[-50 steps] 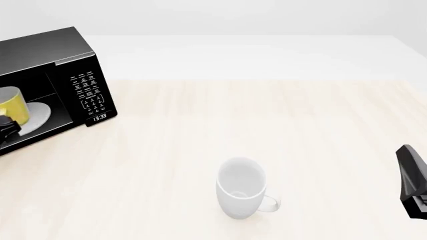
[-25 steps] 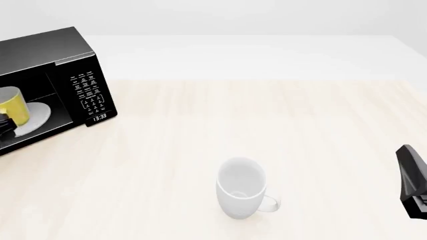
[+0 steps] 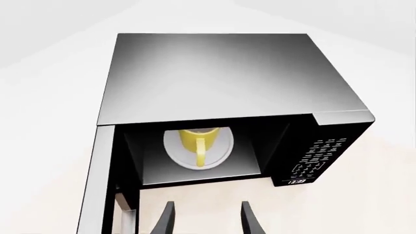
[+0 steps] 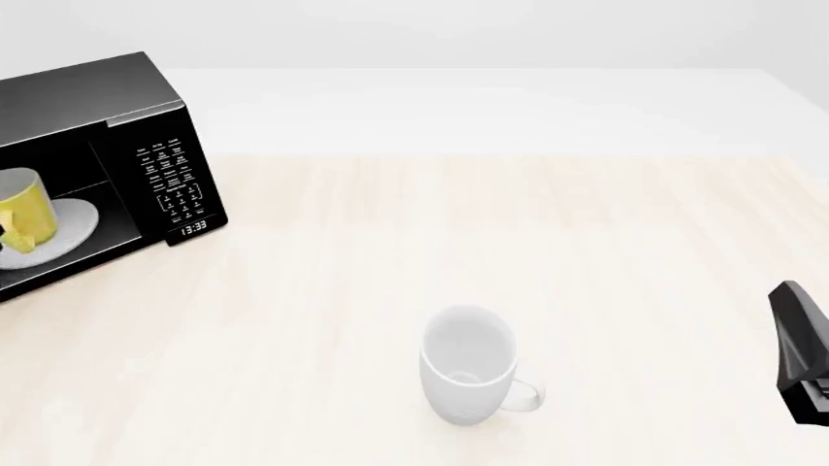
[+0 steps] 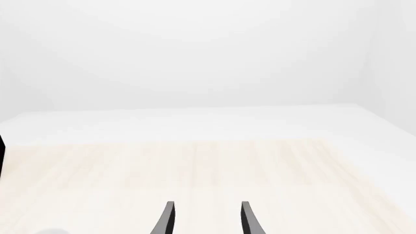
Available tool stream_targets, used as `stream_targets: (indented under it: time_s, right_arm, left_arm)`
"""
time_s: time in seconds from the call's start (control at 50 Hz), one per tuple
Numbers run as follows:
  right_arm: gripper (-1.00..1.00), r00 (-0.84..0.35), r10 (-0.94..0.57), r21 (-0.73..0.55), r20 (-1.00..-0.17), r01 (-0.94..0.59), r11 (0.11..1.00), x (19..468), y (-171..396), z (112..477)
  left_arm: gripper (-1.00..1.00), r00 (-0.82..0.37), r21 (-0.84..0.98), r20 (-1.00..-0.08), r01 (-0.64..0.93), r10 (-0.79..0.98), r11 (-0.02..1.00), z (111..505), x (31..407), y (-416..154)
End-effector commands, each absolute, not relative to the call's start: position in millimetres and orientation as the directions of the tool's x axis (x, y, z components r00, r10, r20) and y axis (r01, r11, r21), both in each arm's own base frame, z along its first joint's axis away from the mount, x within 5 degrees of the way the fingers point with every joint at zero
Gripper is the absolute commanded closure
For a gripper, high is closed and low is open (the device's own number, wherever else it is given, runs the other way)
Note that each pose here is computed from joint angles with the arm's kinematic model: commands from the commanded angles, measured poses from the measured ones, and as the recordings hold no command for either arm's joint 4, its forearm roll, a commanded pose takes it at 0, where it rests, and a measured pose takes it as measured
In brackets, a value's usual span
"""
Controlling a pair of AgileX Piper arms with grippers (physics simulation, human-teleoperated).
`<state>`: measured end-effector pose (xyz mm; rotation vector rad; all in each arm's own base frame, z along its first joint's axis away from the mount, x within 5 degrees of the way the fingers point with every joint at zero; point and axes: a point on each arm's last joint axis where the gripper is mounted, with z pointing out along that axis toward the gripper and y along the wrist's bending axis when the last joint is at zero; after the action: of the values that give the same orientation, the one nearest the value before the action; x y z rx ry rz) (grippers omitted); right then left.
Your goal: Put the yellow and white mug in the microwave and close it.
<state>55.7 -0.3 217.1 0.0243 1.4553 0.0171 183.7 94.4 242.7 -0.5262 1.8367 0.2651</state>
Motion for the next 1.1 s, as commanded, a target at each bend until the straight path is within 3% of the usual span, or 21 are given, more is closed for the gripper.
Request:
stream_targets:
  time_s: [0.02,1.1]
  right_arm:
    - [-1.0,0.115,0.026,0.027,-0.993,0.003,1.0,56,0,217]
    - [-1.0,0.116,0.027,0.027,-0.993,0.003,1.0,56,0,217]
  left_arm:
    - [-1.0,-0.232,-0.083,-0.948,-0.484,-0.219,0.871,260,173,90]
    - [-1.0,-0.106,-0.141,-0.962,-0.601,-0.253,0.787,320,124,88]
